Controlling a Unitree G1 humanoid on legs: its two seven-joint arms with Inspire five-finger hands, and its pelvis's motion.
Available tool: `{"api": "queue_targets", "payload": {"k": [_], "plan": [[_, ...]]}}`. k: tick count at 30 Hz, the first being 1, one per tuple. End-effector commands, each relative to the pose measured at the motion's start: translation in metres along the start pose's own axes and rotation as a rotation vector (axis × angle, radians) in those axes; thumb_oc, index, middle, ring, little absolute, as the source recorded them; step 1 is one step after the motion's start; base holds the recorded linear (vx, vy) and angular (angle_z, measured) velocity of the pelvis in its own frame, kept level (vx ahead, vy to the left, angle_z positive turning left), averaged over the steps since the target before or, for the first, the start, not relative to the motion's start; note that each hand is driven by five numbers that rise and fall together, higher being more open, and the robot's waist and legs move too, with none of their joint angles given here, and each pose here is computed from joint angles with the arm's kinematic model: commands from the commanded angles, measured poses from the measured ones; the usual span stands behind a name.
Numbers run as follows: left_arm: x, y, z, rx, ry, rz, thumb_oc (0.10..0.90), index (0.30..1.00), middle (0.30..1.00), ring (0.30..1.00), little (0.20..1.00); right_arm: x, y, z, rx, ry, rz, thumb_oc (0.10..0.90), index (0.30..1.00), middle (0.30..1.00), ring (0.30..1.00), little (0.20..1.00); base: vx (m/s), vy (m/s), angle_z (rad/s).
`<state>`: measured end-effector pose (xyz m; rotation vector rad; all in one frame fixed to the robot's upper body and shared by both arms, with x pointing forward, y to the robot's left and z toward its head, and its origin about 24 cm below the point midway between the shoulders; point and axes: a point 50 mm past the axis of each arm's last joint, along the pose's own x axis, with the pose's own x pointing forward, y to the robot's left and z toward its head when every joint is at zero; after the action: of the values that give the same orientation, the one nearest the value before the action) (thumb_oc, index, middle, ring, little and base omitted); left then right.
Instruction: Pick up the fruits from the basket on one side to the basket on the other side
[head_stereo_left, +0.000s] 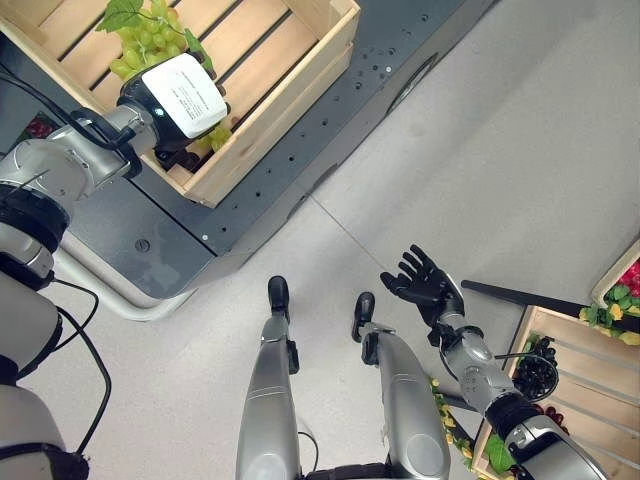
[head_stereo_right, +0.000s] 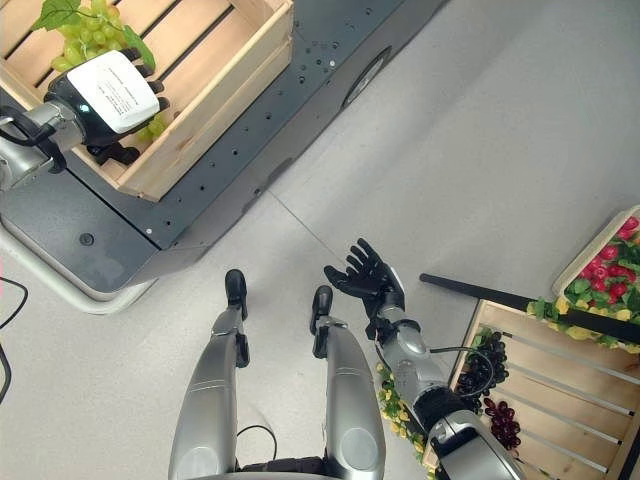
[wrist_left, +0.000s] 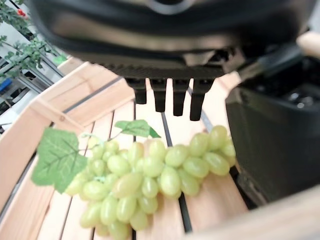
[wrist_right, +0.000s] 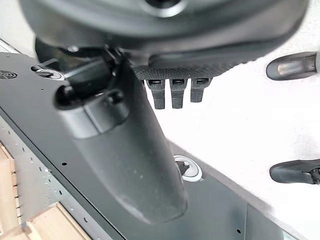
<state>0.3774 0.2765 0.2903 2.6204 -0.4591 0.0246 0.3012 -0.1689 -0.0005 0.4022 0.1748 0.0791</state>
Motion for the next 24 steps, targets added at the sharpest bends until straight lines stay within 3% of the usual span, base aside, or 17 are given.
{"api": "queue_targets", "payload": {"k": [1,16,17,18,19,24], "plan": [[-0.011,0.001,-0.037,0.029,0.182,-0.031,0.8,0.9,0.9,0.9,0.9,-0.004,-0.01,0.036,0.039,-0.171,0.03,0.8,0.9,0.9,0.9,0.9,-0.01,0.015,0.05],[-0.018,-0.009,-0.059,0.123,0.377,-0.199,0.8,0.9,0.9,0.9,0.9,-0.006,0.004,0.057,0.13,-0.309,0.073,0.8,0.9,0.9,0.9,0.9,-0.01,0.016,0.01],[-0.018,-0.009,-0.058,0.125,0.38,-0.199,0.726,0.789,0.789,0.789,0.789,-0.006,0.004,0.058,0.132,-0.313,0.074,0.8,0.9,0.9,0.9,0.9,0.0,0.0,0.0],[-0.018,-0.009,-0.059,0.129,0.385,-0.188,0.453,0.38,0.38,0.38,0.38,-0.007,0.005,0.059,0.136,-0.32,0.077,0.8,0.9,0.9,0.9,0.9,0.0,0.0,0.0],[-0.018,-0.008,-0.058,0.13,0.386,-0.184,0.4,0.3,0.3,0.3,0.3,-0.007,0.006,0.059,0.138,-0.323,0.077,0.8,0.9,0.9,0.9,0.9,0.0,0.0,0.0],[-0.018,-0.006,-0.056,0.125,0.366,-0.144,0.4,0.3,0.3,0.3,0.3,-0.008,0.008,0.062,0.163,-0.35,0.085,0.8,0.9,0.9,0.9,0.9,-0.02,-0.015,0.05]]}}
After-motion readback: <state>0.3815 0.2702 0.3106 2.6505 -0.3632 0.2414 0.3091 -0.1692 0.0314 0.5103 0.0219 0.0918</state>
